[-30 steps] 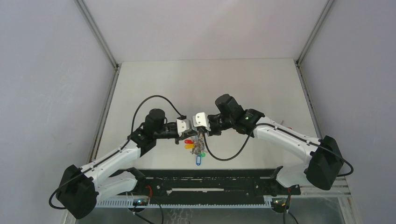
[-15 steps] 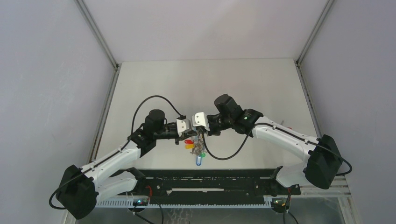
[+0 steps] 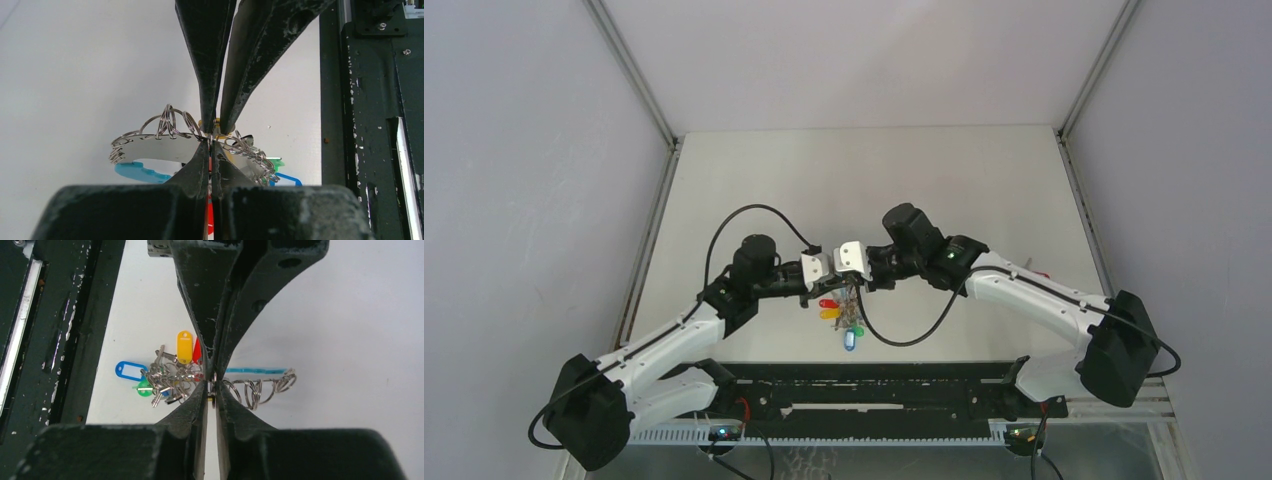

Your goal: Put the keys on the keyring

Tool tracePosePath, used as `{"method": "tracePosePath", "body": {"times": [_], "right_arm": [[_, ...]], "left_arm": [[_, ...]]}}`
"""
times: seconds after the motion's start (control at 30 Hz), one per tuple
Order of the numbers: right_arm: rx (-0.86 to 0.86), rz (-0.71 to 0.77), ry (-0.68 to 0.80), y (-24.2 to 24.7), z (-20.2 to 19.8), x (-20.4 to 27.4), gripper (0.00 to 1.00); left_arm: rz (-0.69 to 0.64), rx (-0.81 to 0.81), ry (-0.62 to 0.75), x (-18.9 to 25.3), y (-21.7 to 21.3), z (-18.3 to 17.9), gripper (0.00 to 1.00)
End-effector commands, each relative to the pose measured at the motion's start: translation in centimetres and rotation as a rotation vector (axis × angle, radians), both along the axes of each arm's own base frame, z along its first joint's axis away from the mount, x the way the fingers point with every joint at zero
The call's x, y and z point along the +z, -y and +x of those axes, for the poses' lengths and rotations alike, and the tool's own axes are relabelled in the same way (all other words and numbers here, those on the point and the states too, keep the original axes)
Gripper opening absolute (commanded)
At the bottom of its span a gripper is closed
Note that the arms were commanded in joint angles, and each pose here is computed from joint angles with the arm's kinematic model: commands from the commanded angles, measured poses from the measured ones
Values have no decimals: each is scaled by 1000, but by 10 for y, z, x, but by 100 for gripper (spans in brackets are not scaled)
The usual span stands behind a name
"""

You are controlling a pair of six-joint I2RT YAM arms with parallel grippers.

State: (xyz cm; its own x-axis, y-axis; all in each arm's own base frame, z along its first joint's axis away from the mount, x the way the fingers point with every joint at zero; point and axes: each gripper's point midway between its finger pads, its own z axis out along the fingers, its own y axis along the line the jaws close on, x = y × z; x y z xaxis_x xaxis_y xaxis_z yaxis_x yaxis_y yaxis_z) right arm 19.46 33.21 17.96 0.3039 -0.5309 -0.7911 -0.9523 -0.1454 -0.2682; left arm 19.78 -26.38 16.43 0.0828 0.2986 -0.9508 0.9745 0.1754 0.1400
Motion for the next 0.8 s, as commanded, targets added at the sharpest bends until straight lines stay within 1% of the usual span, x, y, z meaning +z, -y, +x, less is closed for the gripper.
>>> {"method": "tracePosePath", "body": {"times": [0.0,0.27,0.43,0.57,0.77], "right_arm": [[16,79,55,-5,-6,27,12],[-15,67,72,1,-2,27,24],[-49,96,104,13,-1,40,31],[-53,113,89,19,2,41,32],[-42,110,61,13,7,31,30]], "left_arm": [[-98,-5,115,35,8,5,0],[-96,7,121,34,7,7,0],[-89,5,119,31,7,7,0],[-90,-3,120,32,7,6,0],[-96,-16,125,33,7,3,0]]}}
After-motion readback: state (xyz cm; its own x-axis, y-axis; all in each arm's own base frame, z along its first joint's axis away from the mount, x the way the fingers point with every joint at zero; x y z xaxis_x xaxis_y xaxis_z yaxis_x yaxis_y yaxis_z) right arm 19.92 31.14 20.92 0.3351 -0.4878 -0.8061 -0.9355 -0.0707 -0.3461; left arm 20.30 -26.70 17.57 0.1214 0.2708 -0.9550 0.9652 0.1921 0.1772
